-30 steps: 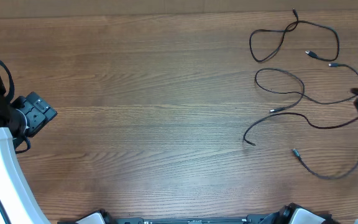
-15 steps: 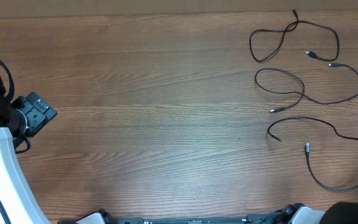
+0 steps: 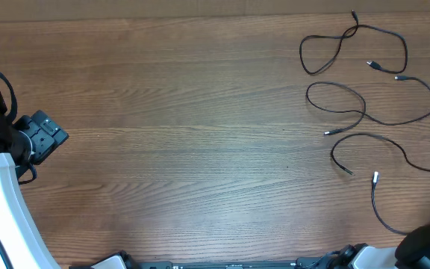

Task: Untangle cables

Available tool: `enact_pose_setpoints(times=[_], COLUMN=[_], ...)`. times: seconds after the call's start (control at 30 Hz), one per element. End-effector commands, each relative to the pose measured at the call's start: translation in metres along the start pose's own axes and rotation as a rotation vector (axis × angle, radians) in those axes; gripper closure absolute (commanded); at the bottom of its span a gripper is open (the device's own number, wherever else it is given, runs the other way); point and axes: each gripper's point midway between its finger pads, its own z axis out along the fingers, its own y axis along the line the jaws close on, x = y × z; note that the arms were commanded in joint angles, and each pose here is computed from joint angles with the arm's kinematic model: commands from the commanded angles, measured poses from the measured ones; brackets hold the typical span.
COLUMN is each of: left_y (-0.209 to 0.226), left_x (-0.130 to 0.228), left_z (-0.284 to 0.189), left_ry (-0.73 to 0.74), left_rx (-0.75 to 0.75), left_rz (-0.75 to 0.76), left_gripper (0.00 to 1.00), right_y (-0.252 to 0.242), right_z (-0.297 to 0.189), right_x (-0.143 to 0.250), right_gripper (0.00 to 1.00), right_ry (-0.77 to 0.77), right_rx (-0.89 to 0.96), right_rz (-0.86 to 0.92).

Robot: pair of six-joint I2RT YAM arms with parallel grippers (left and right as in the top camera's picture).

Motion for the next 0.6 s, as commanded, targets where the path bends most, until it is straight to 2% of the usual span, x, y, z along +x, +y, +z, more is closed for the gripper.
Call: enact_pose_setpoints(times=[0.0, 0.1, 0.27, 0.3, 0.43, 0.57], left_y=[0.001, 0.001, 0.001, 0.001, 0.001, 0.001], left_x=[0.0, 0.0, 0.0, 0.0, 0.0, 0.0], left_z=[0.001, 0.001, 0.001, 0.001, 0.001, 0.001], left_ry=[0.005, 0.005, 0.005, 0.005, 0.005, 0.005], left_rx=[-0.003, -0.003, -0.003, -0.003, -0.003, -0.003], left_rz=[-0.018, -0.018, -0.018, -0.018, -0.018, -0.018], left_gripper=[0.0, 0.01, 0.0, 0.0, 0.01, 0.0], right_y=[-0.005, -0.005, 0.002, 0.006, 0.031, 0.052], right_z=[0.013, 0.025, 0.038, 0.04, 0.037, 0.024], right_x=[0.003, 0.009, 0.021, 0.025, 0.044, 0.076], right_gripper=[0.89, 0.74, 0.24, 0.17, 0.1, 0.09], right_ry=[0.002, 0.016, 0.061, 0.083, 0.186, 0.315], right_rx=[0.026, 0.028, -0.006, -0.029, -0.176, -0.326], right_rz=[0.018, 0.015, 0.003, -0.014, -0.158, -0.319])
